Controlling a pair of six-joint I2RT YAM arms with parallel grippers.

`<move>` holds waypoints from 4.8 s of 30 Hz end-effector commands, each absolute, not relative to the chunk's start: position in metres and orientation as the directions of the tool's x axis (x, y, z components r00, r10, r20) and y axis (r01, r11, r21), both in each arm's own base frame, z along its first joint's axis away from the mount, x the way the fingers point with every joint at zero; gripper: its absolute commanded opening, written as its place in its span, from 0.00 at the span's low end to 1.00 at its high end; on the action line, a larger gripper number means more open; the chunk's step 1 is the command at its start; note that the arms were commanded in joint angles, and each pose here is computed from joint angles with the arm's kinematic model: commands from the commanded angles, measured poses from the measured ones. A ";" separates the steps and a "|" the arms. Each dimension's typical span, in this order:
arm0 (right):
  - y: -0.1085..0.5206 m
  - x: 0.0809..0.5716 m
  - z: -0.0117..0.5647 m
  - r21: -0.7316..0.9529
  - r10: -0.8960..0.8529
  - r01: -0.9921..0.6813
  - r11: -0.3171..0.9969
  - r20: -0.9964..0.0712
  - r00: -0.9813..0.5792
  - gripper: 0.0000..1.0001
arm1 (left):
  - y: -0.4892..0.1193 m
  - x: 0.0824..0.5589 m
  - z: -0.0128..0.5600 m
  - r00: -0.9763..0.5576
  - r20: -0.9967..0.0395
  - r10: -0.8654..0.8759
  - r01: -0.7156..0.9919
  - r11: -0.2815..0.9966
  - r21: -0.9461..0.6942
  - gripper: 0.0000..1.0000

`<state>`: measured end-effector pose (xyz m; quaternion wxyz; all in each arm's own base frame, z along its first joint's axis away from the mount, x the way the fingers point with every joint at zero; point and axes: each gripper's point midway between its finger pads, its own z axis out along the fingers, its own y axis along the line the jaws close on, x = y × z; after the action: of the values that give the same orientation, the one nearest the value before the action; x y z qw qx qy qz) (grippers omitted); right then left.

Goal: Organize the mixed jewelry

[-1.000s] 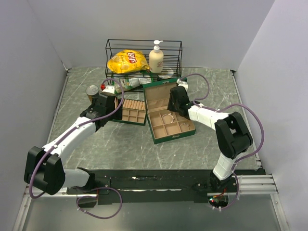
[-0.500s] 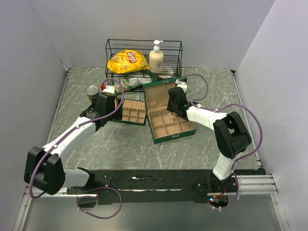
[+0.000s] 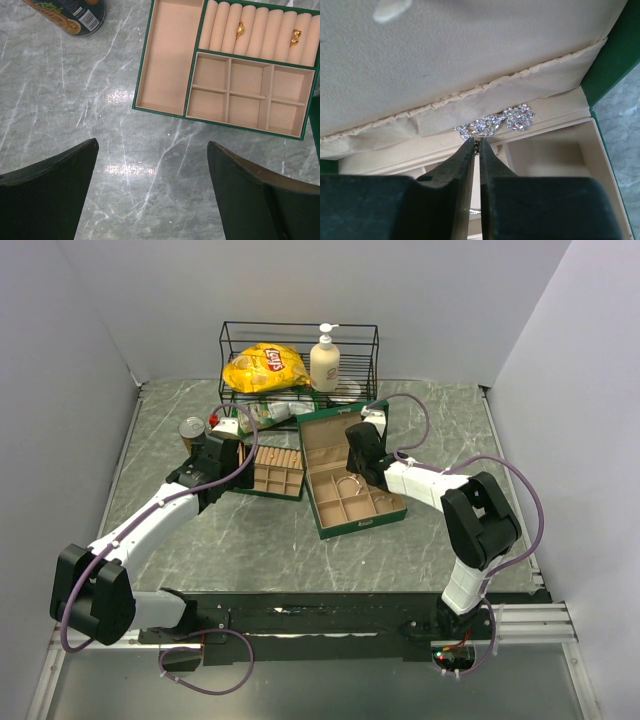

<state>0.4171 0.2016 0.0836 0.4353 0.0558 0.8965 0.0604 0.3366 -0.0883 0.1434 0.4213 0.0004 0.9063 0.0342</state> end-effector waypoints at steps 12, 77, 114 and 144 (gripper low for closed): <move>0.210 0.413 0.131 0.182 0.134 -0.030 0.983 -0.817 -0.561 0.00 | -0.092 0.342 0.158 -0.618 -0.786 0.027 -0.021 0.998 0.051 0.96; 0.213 0.425 0.095 0.219 0.222 0.079 0.973 -0.770 -0.598 0.31 | -0.091 0.342 0.158 -0.618 -0.786 0.028 -0.022 0.998 0.052 0.96; 0.195 0.426 0.199 0.268 0.250 0.025 0.963 -0.859 -0.447 0.00 | -0.092 0.342 0.159 -0.616 -0.787 0.025 -0.022 0.999 0.049 0.96; 0.184 0.457 0.276 0.248 0.222 -0.040 0.968 -0.919 -0.327 0.00 | -0.093 0.342 0.158 -0.620 -0.784 0.028 -0.017 0.999 0.049 0.96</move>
<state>0.4469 0.1843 0.2440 0.5490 0.0607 0.8270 0.1045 0.3361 -0.0893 0.1429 0.4199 0.0019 0.9070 0.0315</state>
